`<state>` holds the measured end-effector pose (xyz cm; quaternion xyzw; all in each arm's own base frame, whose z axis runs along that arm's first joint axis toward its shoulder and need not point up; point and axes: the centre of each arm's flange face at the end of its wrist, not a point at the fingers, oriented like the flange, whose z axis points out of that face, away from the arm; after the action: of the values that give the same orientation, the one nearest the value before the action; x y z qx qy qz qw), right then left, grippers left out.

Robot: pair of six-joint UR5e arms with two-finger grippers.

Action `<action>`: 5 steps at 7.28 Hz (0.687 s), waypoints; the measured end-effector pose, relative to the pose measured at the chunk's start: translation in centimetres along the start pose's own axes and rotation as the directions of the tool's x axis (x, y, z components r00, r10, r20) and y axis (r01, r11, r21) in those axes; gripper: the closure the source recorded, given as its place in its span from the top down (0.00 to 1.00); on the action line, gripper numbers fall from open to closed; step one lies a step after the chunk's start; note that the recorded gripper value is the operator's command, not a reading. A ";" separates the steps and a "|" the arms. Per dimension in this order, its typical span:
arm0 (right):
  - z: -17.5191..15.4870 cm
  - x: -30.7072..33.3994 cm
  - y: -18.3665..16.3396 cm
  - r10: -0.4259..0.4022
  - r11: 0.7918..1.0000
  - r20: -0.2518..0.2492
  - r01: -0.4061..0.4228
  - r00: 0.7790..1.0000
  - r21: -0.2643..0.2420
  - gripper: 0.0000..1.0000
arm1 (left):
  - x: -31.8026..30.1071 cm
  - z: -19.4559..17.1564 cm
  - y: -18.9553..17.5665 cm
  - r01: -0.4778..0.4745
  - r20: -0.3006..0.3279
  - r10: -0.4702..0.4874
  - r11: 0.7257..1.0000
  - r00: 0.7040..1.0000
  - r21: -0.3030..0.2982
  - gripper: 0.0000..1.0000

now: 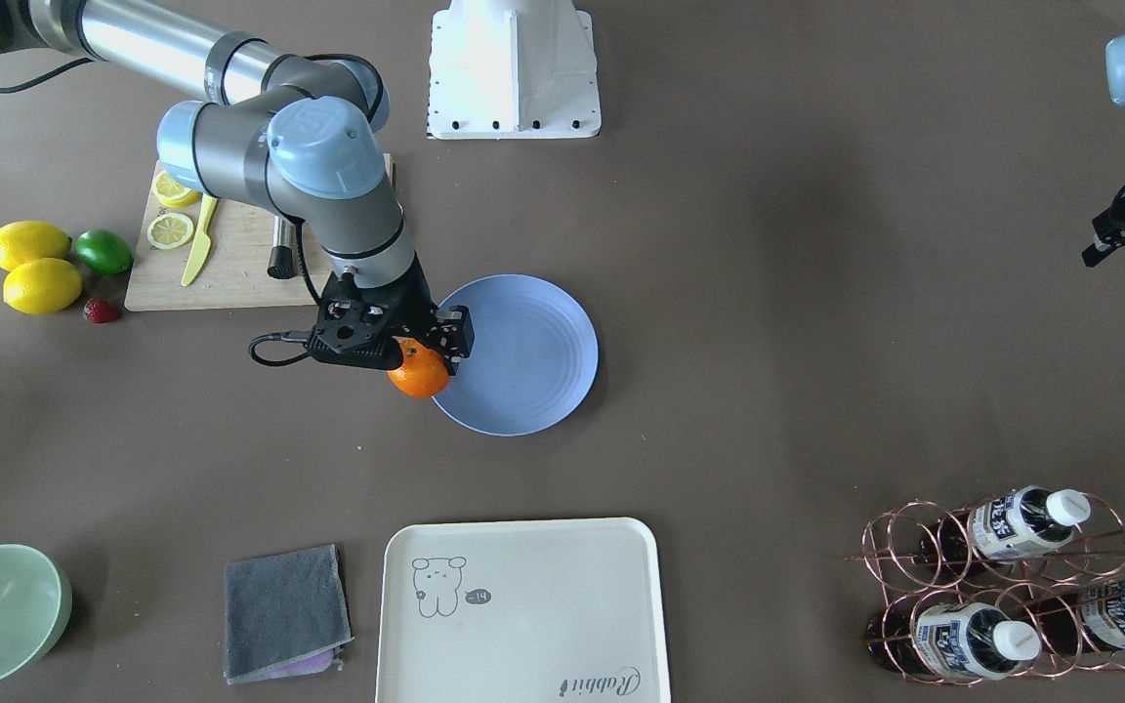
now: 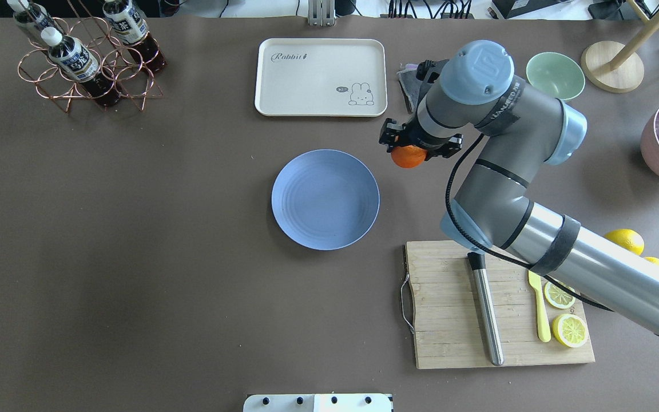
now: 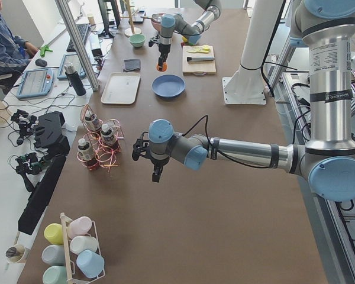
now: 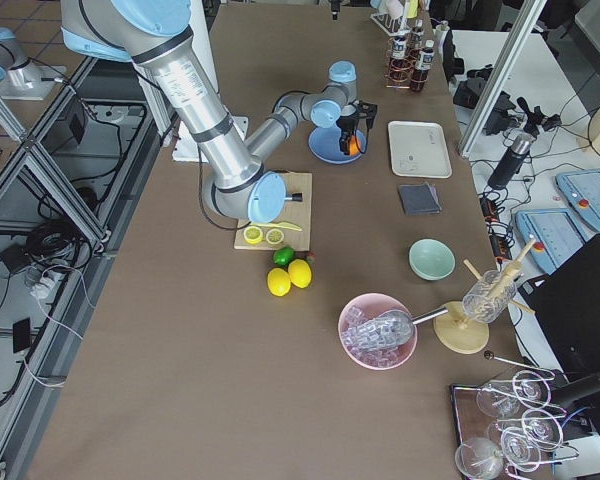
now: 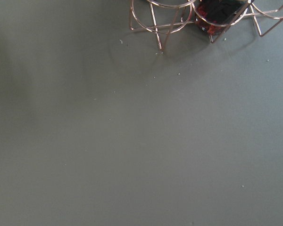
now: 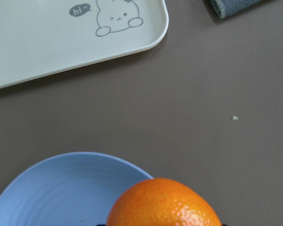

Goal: Pick orange to plate
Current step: 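Lower the orange onto the blue plate and open the right gripper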

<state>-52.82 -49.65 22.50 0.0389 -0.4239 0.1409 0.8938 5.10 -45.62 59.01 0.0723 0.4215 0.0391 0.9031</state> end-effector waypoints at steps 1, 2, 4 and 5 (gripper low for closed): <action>0.9 -2.2 2.6 0.000 1.000 -0.015 0.000 1.000 0.007 0.00 | -0.6 0.3 0.7 0.013 0.005 -0.013 1.000 1.000 -0.014 0.98; 2.1 -4.1 4.3 0.006 1.000 -0.036 -0.005 0.999 0.012 0.00 | -1.1 0.4 1.2 0.022 0.010 -0.022 1.000 1.000 -0.023 0.98; 4.7 -6.3 6.5 0.006 1.000 -0.080 -0.005 0.997 0.020 0.00 | -1.6 0.7 1.9 0.034 0.015 -0.034 0.999 0.999 -0.033 0.98; 5.8 -6.4 7.1 0.003 1.000 -0.097 -0.001 0.995 0.022 0.00 | -1.7 0.8 2.0 0.037 0.014 -0.036 0.999 0.999 -0.036 0.98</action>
<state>-63.01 -45.39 20.88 0.0414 -0.3783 0.1480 0.9128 4.61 -43.90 61.08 0.0484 0.4158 0.0299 0.9077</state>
